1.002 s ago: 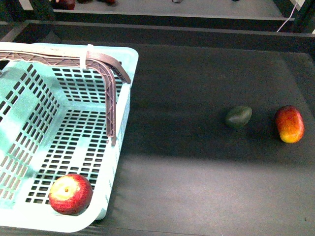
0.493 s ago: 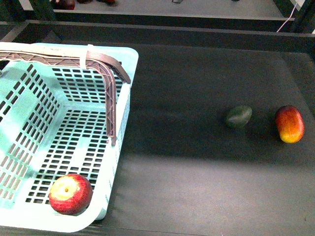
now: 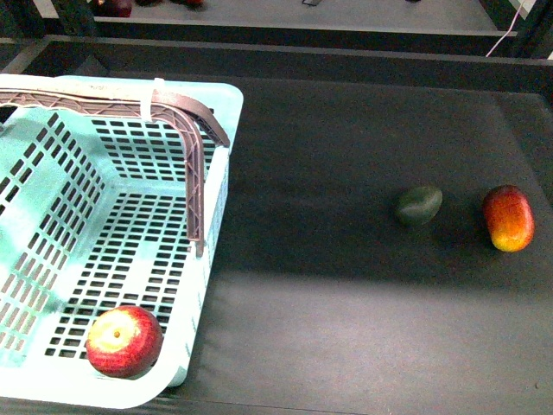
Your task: Pick apple with right arm and hold basket with left
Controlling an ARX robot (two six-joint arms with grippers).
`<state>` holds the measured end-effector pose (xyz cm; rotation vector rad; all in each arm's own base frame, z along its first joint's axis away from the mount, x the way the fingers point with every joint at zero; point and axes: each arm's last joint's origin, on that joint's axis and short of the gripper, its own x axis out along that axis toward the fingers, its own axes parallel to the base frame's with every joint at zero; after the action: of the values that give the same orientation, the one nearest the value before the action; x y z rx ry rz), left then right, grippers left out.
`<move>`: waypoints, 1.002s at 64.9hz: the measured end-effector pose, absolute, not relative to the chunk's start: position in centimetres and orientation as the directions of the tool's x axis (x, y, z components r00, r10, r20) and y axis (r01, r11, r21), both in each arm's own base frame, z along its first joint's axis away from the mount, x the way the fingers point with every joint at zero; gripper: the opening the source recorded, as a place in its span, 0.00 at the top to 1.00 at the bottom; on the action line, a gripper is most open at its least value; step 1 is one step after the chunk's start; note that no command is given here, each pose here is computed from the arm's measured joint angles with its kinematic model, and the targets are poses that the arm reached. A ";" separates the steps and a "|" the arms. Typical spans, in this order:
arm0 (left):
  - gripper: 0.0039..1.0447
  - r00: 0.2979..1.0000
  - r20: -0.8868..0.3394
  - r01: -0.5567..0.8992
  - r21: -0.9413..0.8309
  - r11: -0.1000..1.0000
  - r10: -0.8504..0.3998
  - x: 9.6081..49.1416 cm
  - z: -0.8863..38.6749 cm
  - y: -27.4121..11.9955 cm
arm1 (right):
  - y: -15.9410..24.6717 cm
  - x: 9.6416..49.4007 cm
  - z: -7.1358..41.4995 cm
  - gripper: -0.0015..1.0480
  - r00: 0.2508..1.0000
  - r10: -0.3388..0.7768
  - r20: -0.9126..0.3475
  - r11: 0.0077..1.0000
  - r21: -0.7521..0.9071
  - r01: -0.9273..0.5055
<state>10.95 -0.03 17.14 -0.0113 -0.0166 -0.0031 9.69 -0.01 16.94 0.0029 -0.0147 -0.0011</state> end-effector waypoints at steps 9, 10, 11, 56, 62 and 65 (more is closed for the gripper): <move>0.97 1.000 -0.019 0.003 -0.011 1.000 -0.003 10.2 16.7 0.0 | 0.0 9.7 16.9 0.08 1.000 -0.001 0.015 1.000 0.003 0.001; 0.97 1.000 -0.016 0.003 -0.011 1.000 -0.003 10.0 16.7 0.0 | 0.0 9.7 16.9 0.08 1.000 -0.002 0.014 1.000 0.003 0.001; 0.97 1.000 -0.012 0.003 -0.011 1.000 -0.003 10.0 16.7 0.0 | 0.0 9.7 16.9 0.08 1.000 -0.001 0.014 1.000 0.003 0.001; 0.61 1.000 0.011 0.003 -0.011 1.000 -0.003 9.7 16.8 0.0 | 0.0 9.7 16.9 0.08 1.000 -0.001 0.015 1.000 0.003 0.001; 0.43 1.000 0.011 0.003 -0.011 1.000 -0.003 9.7 16.8 0.0 | 0.0 9.7 16.9 0.08 1.000 -0.001 0.015 1.000 0.003 0.001; 0.34 1.000 0.011 0.003 -0.011 1.000 -0.003 9.7 16.8 0.0 | 0.0 9.7 16.9 0.08 1.000 -0.001 0.015 1.000 0.003 0.001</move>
<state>9.71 -0.03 16.85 -0.0109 -0.0109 -0.0027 9.69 -0.01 16.94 0.0029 -0.0147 -0.0011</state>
